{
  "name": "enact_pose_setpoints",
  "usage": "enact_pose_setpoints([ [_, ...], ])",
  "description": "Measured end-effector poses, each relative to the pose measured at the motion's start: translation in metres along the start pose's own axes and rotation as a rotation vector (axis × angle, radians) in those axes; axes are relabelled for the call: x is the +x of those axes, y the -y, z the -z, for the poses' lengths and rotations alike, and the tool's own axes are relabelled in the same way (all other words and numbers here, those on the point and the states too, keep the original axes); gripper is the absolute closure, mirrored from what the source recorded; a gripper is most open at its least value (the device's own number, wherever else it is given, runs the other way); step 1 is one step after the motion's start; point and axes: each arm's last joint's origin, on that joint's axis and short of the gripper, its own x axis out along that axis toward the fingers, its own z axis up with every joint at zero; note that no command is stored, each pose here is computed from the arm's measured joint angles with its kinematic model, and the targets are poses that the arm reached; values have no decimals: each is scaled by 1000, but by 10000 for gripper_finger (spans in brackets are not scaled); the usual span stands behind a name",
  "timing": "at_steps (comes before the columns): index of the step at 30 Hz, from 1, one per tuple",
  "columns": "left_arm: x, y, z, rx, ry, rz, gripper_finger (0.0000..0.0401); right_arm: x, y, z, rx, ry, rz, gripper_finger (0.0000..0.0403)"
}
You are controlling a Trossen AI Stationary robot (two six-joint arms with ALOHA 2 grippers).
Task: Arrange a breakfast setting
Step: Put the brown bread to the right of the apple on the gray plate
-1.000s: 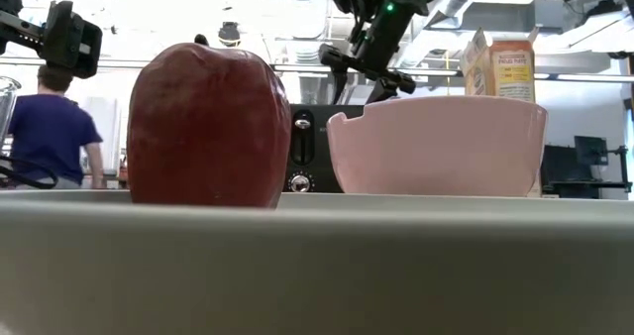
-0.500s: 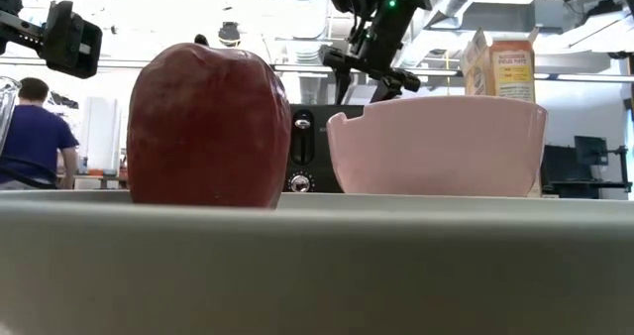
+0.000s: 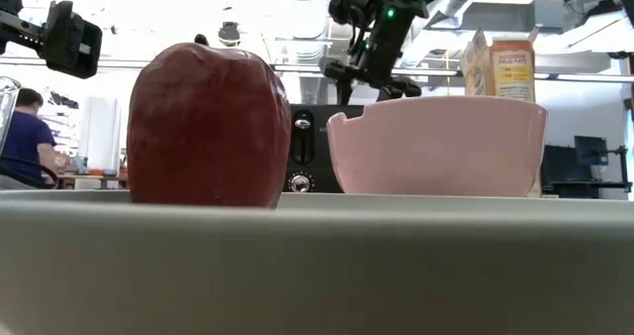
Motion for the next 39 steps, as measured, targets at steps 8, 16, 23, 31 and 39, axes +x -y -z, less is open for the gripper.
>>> enact_pose_setpoints([
  [8,0,0,0,-1,1,0,62,11,-4,8,-21,-5,39,81],
  [16,0,0,0,0,0,0,62,9,-5,7,-3,-10,42,98],
  [23,0,0,0,0,0,0,62,-8,-14,-1,-44,0,31,101],
  [31,0,0,0,0,1,0,62,5,-8,-4,-36,-29,58,101],
  [39,0,0,0,0,0,0,62,4,-8,-5,-31,-25,50,113],
])
